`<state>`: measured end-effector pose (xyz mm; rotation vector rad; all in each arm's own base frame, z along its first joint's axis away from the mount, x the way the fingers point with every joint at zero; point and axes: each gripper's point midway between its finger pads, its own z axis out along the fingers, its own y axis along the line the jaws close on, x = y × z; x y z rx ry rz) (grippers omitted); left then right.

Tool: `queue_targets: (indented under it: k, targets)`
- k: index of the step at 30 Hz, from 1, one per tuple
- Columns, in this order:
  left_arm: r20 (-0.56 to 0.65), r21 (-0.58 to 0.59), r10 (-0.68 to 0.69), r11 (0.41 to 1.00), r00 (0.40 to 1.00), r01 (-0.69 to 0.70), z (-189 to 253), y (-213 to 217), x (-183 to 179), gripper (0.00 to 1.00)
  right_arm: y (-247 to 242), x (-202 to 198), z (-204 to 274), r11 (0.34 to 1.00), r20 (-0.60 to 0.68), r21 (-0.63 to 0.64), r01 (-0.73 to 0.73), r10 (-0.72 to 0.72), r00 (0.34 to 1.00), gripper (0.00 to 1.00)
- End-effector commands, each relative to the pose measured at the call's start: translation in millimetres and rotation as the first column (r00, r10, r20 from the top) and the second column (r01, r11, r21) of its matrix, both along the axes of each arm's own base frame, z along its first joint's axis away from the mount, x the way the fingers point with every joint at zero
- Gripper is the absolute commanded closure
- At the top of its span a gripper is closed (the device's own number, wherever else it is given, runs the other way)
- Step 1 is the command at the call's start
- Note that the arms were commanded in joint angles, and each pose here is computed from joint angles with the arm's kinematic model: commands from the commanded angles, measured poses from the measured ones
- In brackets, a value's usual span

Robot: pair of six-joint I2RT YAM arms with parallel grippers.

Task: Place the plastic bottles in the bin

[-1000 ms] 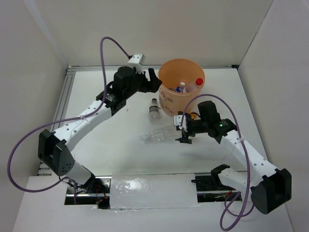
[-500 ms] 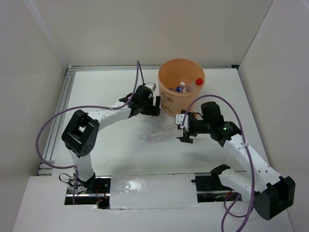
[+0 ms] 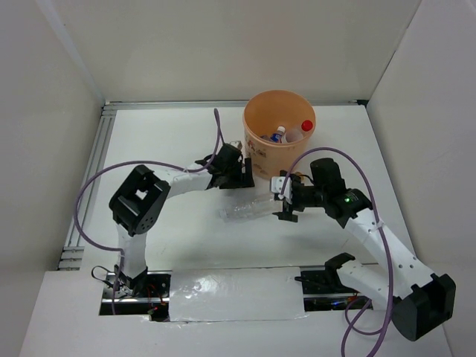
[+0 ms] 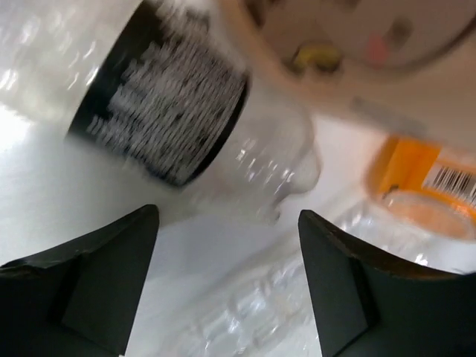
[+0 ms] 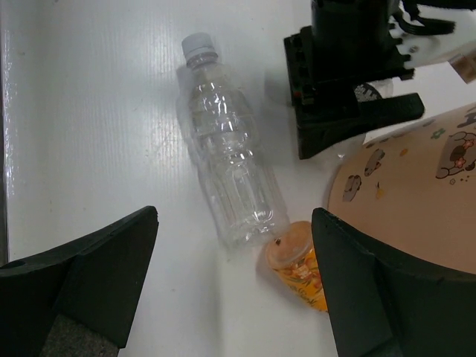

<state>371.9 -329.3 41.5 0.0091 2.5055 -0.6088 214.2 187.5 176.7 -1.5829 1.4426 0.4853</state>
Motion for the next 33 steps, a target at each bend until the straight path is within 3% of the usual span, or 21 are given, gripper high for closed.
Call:
queue_targets:
  k: [1,4,5,9,13,16,21,23,33]
  targets:
    - [-0.006,-0.086,-0.018,0.996,1.000,0.018,21.5,1.5,-22.3,0.12,0.3,-5.6,5.2,1.000,0.035,0.014,-0.016,0.015,0.999,0.09]
    - [-0.008,-0.107,-0.016,0.994,1.000,0.015,32.6,11.0,-38.1,0.10,-2.4,-9.7,-5.0,0.999,0.045,-0.010,-0.037,0.037,0.998,0.08]
    - [0.017,-0.122,0.023,0.992,1.000,-0.021,49.7,19.3,-35.3,0.09,-1.4,-10.9,-4.5,0.999,0.043,-0.004,-0.044,0.044,0.998,0.08]
    - [-0.113,-0.165,0.239,0.953,0.964,-0.255,57.1,44.6,-33.7,0.06,-0.9,-9.2,-12.6,0.998,0.046,-0.014,-0.053,0.054,0.997,0.08]
    - [-0.130,-0.282,0.288,0.907,0.949,-0.314,79.5,33.3,-20.4,0.04,0.0,-10.3,-19.9,0.997,0.034,-0.023,-0.071,0.072,0.997,0.08]
    - [-0.182,-0.291,0.334,0.880,0.925,-0.375,85.6,28.0,-6.0,0.03,-0.6,-11.4,-21.1,0.997,0.033,-0.029,-0.076,0.077,0.996,0.08]
    - [-0.234,-0.243,0.360,0.878,0.903,-0.413,67.2,22.7,16.0,0.03,-1.9,-10.6,-19.5,0.997,0.043,-0.032,-0.069,0.071,0.997,0.08]
    - [-0.194,-0.250,0.372,0.876,0.908,-0.412,72.6,18.1,33.1,0.03,-2.1,-11.4,-17.1,0.998,0.046,-0.026,-0.064,0.066,0.997,0.08]
    - [-0.214,0.039,0.396,0.917,0.893,-0.397,0.7,44.6,41.5,0.03,-3.3,-13.9,-14.0,0.998,0.049,-0.020,-0.058,0.059,0.997,0.08]
